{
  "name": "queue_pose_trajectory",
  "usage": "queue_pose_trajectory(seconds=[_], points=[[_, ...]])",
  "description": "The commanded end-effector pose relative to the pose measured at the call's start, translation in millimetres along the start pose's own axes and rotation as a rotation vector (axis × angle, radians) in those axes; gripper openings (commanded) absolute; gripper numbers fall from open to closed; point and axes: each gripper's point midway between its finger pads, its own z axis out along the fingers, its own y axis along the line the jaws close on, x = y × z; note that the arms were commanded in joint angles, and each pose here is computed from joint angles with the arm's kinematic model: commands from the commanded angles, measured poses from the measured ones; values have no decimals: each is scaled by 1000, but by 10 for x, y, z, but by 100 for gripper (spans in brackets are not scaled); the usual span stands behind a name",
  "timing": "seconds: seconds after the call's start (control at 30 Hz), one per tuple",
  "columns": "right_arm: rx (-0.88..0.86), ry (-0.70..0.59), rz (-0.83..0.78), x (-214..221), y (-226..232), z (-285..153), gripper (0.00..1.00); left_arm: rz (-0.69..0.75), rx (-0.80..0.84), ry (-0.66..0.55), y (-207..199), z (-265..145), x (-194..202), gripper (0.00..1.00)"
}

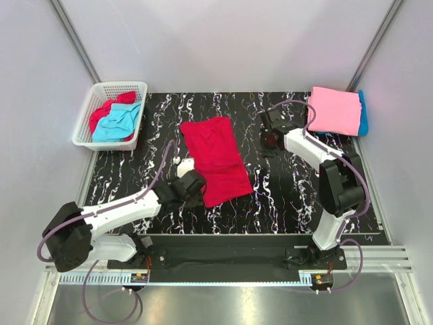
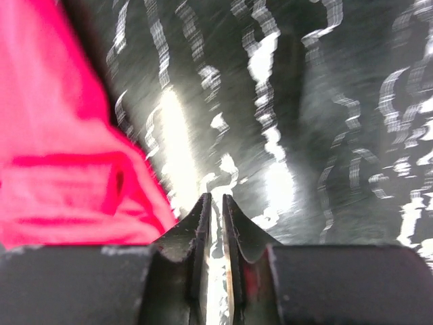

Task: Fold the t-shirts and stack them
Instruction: Fold the tshirt

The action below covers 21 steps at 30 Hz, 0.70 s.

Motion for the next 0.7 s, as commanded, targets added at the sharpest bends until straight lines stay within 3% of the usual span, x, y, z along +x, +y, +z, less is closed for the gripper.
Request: queue_pose_trajectory(seconds=[0.0, 0.27, 0.67], points=[[-106, 39, -75, 175, 323, -115, 19, -69, -12, -84, 47, -69, -150, 46], [-313, 88, -204, 504, 921, -221, 18, -254, 209, -34, -361, 106, -499, 46], [-332, 177, -245, 772, 986, -14, 17, -333, 208, 18, -390, 678, -978, 43]])
